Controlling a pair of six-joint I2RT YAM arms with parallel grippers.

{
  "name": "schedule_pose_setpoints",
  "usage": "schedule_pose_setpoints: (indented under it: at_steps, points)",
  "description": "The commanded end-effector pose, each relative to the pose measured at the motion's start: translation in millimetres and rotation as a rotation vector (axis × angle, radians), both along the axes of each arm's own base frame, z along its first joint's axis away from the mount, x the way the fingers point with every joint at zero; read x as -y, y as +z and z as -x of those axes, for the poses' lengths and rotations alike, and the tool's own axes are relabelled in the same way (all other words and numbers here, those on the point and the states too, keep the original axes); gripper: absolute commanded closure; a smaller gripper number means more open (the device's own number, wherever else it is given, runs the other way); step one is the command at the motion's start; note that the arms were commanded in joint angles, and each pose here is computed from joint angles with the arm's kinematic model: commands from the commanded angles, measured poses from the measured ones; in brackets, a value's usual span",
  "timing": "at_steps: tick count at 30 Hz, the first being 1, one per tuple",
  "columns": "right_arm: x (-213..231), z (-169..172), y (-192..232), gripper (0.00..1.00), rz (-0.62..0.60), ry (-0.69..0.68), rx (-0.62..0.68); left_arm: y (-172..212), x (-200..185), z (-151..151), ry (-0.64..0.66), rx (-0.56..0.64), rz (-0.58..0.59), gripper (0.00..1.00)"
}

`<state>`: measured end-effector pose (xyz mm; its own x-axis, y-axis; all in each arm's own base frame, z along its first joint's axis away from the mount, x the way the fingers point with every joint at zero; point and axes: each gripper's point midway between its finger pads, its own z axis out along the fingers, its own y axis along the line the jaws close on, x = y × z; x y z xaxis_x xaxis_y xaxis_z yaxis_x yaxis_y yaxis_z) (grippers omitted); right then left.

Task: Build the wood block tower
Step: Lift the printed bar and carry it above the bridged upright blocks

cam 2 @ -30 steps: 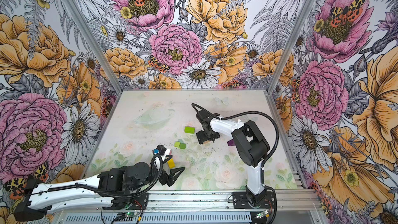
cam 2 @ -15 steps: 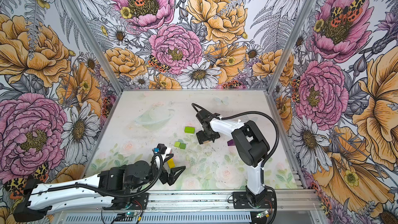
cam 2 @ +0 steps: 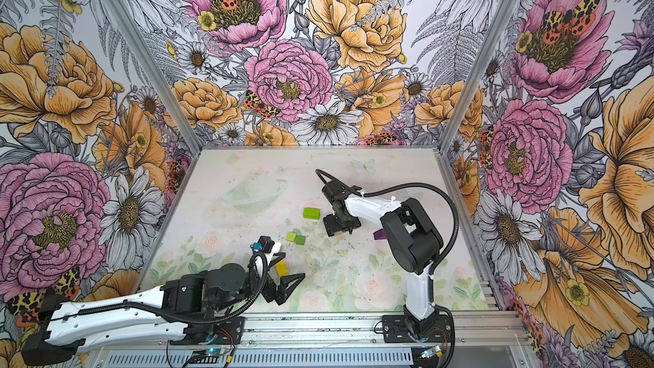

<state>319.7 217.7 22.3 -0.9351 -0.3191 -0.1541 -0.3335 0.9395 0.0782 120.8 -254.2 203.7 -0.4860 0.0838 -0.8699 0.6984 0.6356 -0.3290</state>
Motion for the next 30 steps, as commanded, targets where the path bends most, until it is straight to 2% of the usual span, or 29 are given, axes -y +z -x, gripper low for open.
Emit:
schedule_pose_setpoints:
  at_steps: [1, 7, 14, 20, 30]
  points:
    - [3, -4, 5, 0.29, 0.007, -0.04, 0.006, 10, -2, -5, 0.004, 0.017, 0.016, 0.01]
    - [5, -20, 28, 0.3, -0.008, -0.091, 0.051, 13, -8, -15, 0.053, 0.032, 0.009, 0.01]
    - [20, -57, 51, 0.29, -0.033, -0.237, 0.103, 21, -15, -29, 0.101, 0.045, 0.017, 0.01]
    - [31, -87, 54, 0.29, -0.052, -0.343, 0.112, 25, -19, -36, 0.104, 0.046, 0.018, 0.01]
    - [30, -111, 46, 0.3, -0.054, -0.376, 0.091, 27, -28, -48, 0.106, 0.032, 0.034, 0.01]
